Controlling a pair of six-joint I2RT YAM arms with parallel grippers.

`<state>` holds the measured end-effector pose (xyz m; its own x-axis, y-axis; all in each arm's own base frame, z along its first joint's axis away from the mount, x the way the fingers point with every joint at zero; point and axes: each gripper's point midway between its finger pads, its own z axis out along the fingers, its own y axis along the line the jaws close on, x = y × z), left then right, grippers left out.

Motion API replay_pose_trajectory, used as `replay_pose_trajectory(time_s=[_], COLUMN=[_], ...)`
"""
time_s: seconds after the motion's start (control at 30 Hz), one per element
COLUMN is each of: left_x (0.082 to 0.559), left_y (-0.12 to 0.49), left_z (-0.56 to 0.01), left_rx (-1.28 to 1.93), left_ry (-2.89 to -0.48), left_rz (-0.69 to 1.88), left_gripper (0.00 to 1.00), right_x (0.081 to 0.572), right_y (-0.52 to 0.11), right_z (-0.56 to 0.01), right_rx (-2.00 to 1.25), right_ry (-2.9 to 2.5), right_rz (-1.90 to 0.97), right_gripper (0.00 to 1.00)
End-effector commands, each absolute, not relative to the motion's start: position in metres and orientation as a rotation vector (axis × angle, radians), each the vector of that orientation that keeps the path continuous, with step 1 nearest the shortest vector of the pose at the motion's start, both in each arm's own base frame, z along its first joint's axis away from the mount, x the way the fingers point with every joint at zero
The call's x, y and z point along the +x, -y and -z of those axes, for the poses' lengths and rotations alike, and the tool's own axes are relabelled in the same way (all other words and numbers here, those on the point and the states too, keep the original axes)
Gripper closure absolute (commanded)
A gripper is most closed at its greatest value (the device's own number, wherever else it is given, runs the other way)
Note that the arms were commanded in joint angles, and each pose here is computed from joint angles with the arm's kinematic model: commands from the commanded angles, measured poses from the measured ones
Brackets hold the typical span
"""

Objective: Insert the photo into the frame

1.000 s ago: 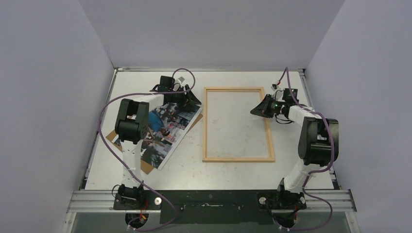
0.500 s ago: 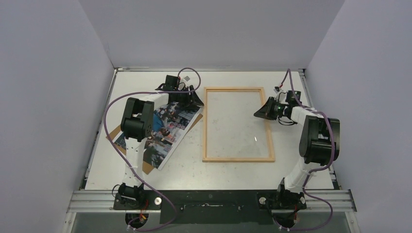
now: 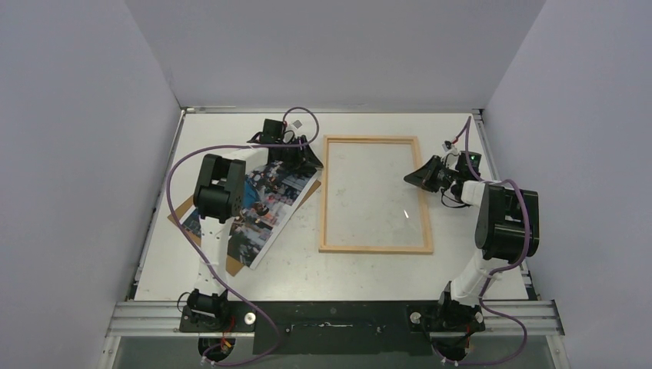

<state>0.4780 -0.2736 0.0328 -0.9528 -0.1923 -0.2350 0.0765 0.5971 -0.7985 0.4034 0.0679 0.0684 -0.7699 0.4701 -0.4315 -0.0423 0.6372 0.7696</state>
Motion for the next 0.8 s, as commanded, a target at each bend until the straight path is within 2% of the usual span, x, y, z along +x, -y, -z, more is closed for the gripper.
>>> replay_pose_trajectory(time_s=[0.0,0.37,0.77], left_x=[0.487,0.507,0.507], left_y=[0.277,0.275,0.267], left_z=[-0.02,-0.016,0.014], left_rx=[-0.07,-0.051,0.078], left_ry=[-2.531,-2.524,-2.611], left_rz=[1.251,1.167,0.952], left_gripper=[0.61,0.61,0.71], right_x=[0.42,0.401,0.41], right_y=[-0.071,-0.078,-0.095], right_z=[-0.109,-0.148,-0.181], right_rx=[0.202,0.159,0.246], right_ry=[-2.059,-1.964,-1.826], right_rz=[-1.095,-1.119,-1.34], right_gripper=[1.0,1.0,1.0])
